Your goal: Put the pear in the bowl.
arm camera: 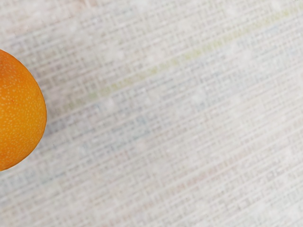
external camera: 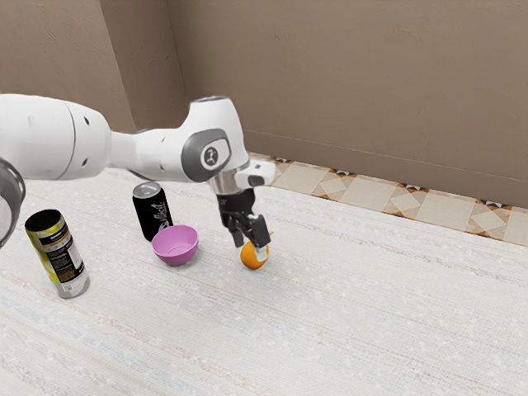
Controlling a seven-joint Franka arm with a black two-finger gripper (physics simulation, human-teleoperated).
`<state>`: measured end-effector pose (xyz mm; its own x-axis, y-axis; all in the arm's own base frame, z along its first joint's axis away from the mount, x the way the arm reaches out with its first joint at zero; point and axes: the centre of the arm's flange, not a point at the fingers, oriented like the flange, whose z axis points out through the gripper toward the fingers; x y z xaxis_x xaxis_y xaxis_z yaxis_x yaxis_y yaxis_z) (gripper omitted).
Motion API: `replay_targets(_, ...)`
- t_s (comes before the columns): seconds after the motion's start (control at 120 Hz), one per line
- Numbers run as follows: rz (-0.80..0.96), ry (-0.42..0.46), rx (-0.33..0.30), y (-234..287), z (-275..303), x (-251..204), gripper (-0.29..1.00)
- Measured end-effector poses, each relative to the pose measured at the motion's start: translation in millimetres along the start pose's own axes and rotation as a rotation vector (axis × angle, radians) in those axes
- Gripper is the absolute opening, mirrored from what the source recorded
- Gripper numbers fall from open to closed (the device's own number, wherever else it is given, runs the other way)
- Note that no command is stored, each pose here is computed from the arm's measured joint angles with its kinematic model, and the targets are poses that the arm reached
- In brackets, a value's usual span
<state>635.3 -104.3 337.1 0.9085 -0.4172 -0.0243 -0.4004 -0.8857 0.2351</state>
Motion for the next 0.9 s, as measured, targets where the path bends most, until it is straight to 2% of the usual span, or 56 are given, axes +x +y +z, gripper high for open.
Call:
replay_targets(0.575,-0.108,0.017,-0.004,-63,38,27,0.70)
replay_targets(0.9,-0.128,0.017,-0.011,-79,57,40,0.70)
